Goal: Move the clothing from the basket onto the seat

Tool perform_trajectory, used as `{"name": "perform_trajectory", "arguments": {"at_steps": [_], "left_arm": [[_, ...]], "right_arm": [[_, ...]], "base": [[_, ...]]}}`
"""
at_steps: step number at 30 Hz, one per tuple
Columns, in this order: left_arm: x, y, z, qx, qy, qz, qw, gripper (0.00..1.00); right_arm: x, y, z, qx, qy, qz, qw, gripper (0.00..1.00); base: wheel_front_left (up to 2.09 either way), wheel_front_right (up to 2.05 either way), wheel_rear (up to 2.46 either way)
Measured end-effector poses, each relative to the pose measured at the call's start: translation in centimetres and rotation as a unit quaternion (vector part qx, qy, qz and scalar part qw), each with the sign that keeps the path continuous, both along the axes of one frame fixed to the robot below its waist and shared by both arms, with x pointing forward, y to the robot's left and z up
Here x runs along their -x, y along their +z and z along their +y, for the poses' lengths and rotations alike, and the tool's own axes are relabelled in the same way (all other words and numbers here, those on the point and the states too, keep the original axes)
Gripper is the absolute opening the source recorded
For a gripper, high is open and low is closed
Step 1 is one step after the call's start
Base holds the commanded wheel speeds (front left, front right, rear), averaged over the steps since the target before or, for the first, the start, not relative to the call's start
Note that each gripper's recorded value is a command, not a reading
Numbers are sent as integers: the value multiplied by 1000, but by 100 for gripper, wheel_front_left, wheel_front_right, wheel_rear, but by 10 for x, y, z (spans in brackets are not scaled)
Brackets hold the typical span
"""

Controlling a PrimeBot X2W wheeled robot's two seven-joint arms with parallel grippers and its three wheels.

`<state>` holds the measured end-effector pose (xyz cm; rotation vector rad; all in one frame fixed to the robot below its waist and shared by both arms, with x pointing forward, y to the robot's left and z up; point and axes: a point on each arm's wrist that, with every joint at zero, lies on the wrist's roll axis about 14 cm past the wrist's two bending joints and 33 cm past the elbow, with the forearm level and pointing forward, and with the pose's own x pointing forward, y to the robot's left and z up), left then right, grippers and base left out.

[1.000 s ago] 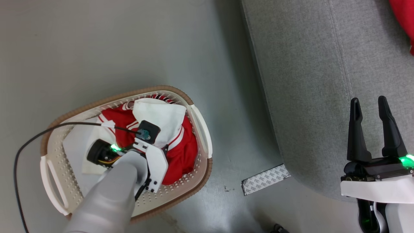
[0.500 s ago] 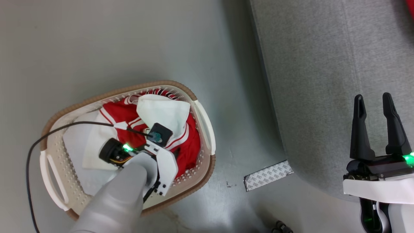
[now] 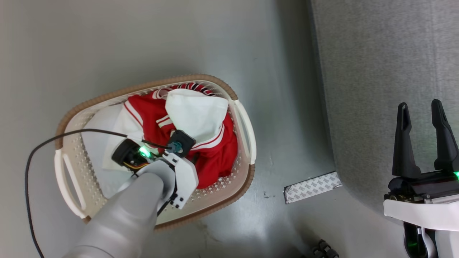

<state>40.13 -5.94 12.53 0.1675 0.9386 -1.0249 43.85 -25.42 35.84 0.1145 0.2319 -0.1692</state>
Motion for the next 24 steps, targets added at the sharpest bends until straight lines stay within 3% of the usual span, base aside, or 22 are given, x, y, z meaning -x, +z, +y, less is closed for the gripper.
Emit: {"name": "perform_trajectory", "arguments": {"at_steps": [10, 24], "left_arm": [[2, 25, -20, 56, 17, -2, 998, 0], [-21, 130, -26, 171, 121, -33, 977, 0]], "right_arm": [[-5, -1, 8, -3, 12, -4, 1000, 100], [-7, 45, 21, -24, 23, -60, 998, 100]], "base": [[0, 0, 0], [0, 0, 0]]}}
